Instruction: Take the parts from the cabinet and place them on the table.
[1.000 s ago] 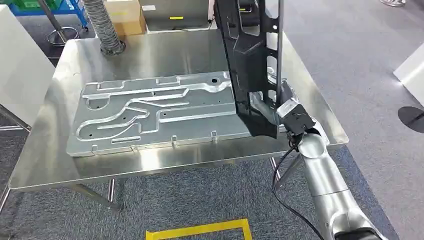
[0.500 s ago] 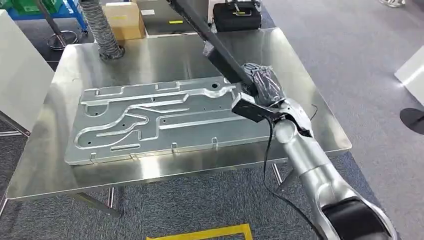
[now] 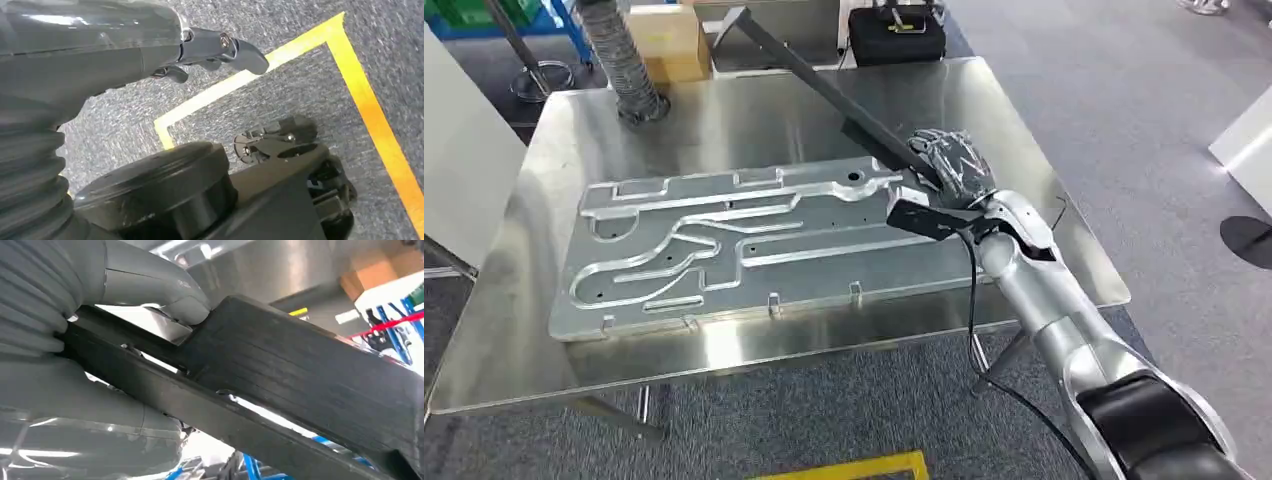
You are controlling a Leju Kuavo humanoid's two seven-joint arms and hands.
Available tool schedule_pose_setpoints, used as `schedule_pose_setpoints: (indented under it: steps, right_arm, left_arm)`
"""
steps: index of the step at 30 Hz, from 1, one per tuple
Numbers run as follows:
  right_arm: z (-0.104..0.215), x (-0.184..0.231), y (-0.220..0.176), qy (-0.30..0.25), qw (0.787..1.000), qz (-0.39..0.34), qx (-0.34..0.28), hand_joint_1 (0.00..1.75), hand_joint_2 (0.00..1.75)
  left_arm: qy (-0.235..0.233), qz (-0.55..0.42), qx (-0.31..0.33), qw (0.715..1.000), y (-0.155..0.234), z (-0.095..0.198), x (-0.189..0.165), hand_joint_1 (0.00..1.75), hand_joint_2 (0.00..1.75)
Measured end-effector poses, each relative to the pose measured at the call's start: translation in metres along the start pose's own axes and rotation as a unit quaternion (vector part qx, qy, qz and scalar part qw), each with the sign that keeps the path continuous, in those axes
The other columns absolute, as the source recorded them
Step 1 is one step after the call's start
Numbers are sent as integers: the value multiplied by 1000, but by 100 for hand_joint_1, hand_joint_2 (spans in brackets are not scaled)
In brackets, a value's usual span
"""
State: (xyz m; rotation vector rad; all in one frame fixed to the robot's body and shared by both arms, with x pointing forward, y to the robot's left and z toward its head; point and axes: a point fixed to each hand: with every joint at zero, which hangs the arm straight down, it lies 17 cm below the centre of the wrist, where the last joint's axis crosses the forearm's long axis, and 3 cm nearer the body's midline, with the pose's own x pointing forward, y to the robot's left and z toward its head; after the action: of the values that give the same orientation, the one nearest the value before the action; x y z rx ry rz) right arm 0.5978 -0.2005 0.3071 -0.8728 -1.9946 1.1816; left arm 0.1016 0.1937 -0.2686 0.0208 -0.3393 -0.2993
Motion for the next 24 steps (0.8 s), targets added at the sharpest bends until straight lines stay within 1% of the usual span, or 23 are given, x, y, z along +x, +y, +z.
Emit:
schedule_pose_setpoints:
  steps: [1, 3, 6, 9, 12, 14, 17, 21, 23, 24]
  right_arm:
    - [0, -1, 1, 1, 1000, 7, 1, 175, 175]
    - [-4, -2, -4, 5, 999, 44, -7, 175, 175]
    - [-13, 1, -6, 8, 991, 135, -20, 175, 175]
    - [-11, 2, 14, 0, 980, 200, 4, 175, 175]
    - [-14, 6, 21, -12, 970, 244, 18, 175, 175]
    - [-15, 8, 27, -19, 964, 264, 28, 175, 175]
    - [-11, 8, 41, -30, 961, 271, 47, 175, 175]
    - [-2, -5, 50, -40, 955, 287, 71, 175, 175]
    - [8, -15, 61, -39, 957, 272, 97, 175, 175]
    - [12, -18, 70, -36, 961, 248, 117, 175, 175]
  left_arm:
    - [-1, 0, 0, 1000, 0, 0, 1, 0, 175]
    - [-2, -1, 1, 1000, 0, 0, 1, 0, 175]
    - [-4, -5, 0, 1000, 0, 0, 1, 0, 175]
    - [-8, -6, -3, 1000, -1, 0, 2, 0, 175]
    - [-13, -7, -5, 1000, -2, 1, 3, 0, 175]
    - [-16, -9, -7, 1000, -3, 1, 4, 0, 175]
    - [-20, -9, -8, 1000, -3, 1, 5, 0, 175]
    - [-26, -5, -7, 1000, -2, 1, 7, 0, 175]
    - [-28, -6, -7, 1000, -1, 0, 11, 0, 175]
    - [-27, -7, -8, 1000, 0, 0, 10, 0, 175]
